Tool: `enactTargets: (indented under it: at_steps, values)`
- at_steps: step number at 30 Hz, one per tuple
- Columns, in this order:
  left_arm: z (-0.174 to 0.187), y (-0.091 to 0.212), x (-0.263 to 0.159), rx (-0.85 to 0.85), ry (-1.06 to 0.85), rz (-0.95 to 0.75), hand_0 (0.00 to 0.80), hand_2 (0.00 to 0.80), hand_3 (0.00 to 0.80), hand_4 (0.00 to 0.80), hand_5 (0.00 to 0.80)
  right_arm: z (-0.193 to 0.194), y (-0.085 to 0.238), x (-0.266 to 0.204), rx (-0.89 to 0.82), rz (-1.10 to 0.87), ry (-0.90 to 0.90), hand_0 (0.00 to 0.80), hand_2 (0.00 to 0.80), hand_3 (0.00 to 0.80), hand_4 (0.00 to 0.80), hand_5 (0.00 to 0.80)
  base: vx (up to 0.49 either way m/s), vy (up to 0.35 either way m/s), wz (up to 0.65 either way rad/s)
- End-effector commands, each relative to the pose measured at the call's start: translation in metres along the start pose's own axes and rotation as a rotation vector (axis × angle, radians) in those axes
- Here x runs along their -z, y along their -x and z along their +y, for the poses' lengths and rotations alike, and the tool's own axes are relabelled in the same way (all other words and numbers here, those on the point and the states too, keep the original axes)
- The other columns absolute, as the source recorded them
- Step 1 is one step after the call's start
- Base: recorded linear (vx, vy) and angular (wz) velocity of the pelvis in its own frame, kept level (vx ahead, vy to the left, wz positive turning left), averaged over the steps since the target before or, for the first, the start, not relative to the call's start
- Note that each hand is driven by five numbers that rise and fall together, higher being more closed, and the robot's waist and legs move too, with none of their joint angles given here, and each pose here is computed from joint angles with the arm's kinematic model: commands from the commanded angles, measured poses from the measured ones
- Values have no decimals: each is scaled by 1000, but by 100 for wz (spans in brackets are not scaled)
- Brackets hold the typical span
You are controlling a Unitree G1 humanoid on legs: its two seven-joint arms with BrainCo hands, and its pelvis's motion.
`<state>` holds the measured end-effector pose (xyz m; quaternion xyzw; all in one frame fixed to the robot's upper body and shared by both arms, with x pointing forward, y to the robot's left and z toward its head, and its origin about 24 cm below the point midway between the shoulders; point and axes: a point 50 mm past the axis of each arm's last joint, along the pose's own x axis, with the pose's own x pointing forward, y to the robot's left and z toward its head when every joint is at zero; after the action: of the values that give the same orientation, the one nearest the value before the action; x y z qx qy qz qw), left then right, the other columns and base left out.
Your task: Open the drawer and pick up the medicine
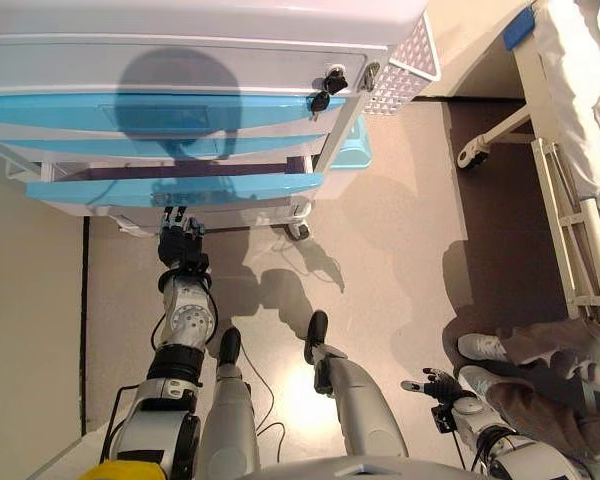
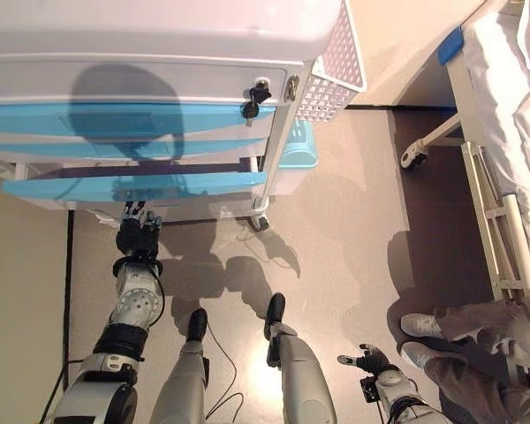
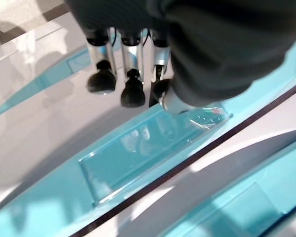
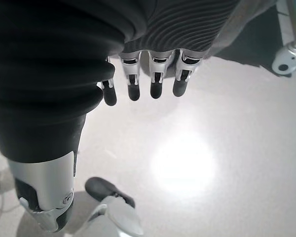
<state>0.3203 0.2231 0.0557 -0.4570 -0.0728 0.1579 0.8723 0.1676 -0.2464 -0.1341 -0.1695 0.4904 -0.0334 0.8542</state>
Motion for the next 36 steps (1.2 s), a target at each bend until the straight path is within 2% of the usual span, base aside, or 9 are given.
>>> enactTargets:
  at_steps: [1, 36]
  values:
    - [-74, 3, -66, 423, -7, -298, 800, 800, 800, 800, 800, -11, 5, 29, 22, 73, 56, 0, 0, 0, 0, 0, -34, -60, 21]
    - [-40, 52, -13, 466, 23, 1, 800, 800, 800, 800, 800, -20, 6, 33, 48, 104, 53, 0, 0, 0, 0, 0, -12, -32, 14]
